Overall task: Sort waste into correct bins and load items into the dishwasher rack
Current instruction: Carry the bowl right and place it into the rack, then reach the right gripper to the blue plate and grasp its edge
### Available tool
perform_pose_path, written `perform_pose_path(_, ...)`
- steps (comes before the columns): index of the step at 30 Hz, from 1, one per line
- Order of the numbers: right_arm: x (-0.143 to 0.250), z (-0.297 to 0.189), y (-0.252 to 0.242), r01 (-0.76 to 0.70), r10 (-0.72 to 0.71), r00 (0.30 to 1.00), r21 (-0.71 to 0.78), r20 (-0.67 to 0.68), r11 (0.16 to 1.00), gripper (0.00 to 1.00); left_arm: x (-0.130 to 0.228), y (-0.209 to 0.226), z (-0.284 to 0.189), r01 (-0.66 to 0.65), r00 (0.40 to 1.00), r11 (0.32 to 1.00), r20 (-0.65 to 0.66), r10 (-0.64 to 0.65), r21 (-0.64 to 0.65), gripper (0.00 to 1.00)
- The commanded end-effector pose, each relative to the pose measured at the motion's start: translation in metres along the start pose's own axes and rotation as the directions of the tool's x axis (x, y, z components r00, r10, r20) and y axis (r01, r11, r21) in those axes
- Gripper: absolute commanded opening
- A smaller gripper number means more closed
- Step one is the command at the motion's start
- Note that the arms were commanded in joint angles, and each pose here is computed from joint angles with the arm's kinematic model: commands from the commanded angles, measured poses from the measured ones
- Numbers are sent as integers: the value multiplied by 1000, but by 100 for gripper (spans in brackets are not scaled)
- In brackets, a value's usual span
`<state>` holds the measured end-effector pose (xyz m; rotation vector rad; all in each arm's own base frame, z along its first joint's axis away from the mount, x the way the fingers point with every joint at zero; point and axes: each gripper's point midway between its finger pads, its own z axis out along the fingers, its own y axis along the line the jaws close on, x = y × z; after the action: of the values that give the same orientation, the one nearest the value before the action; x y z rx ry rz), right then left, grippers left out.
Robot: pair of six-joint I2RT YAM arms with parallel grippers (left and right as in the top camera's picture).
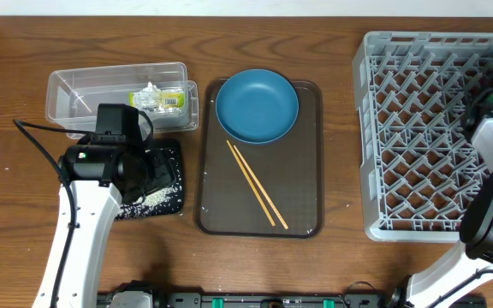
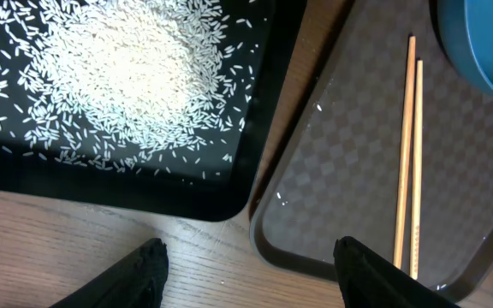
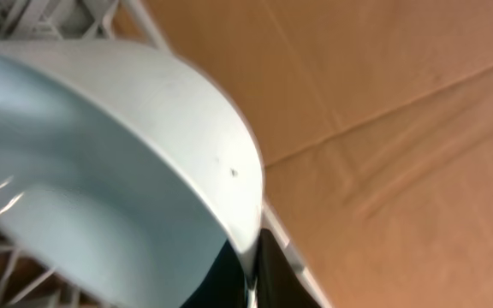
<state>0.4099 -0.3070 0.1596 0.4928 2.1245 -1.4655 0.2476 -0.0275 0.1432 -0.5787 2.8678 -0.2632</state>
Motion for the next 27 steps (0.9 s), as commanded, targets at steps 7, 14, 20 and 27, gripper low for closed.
perform_pose_path(7,19,-24,52,55,-60,997,-108,-47,993,24,-5,0,-3,-5,1000,1000,13,5,-5,65)
perform_pose_path(14,-5,-57,56,-4,8,1000,-246,16,969,41,-5,0,-3,-5,1000,1000,13,6,-5,66)
perform_pose_path(20,-54,-141,69,25,120,976,-638,183,770,48,-5,0,-3,-5,1000,1000,13,6,-5,66)
perform_pose_path(27,-65,-305,111,69,266,958,-988,104,135,49,-5,0,-3,-5,1000,1000,13,6,-5,66)
